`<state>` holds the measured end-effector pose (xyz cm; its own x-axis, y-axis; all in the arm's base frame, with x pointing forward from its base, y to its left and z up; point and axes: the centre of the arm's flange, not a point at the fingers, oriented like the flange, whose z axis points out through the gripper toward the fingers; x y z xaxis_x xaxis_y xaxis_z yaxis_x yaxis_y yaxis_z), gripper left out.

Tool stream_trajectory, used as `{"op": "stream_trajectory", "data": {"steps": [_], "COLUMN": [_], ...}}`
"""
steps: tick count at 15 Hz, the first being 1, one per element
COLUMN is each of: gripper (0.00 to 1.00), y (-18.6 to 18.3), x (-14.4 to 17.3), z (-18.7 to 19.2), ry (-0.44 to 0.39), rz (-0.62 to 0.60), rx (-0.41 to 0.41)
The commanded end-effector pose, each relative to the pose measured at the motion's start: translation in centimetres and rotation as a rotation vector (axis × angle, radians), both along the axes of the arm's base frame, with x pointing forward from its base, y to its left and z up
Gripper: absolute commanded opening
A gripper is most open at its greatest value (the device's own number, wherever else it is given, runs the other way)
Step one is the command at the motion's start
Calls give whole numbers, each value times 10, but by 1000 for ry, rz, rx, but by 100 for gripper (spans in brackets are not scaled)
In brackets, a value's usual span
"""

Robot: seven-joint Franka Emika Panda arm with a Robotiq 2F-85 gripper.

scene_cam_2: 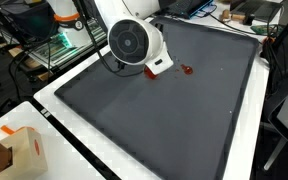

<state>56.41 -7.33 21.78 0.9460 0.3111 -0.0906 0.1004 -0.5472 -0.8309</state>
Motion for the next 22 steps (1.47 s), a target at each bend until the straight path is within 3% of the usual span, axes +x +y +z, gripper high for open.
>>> {"op": "stream_trajectory", "data": {"steps": [1, 13, 22], "gripper": [3, 3, 3], "y": [3, -2, -12], "x": [2, 8, 8], "z": [-17, -32, -17], "ry": [-18, -55, -26], "rz": [-39, -121, -127], "rx": [2, -41, -57]}}
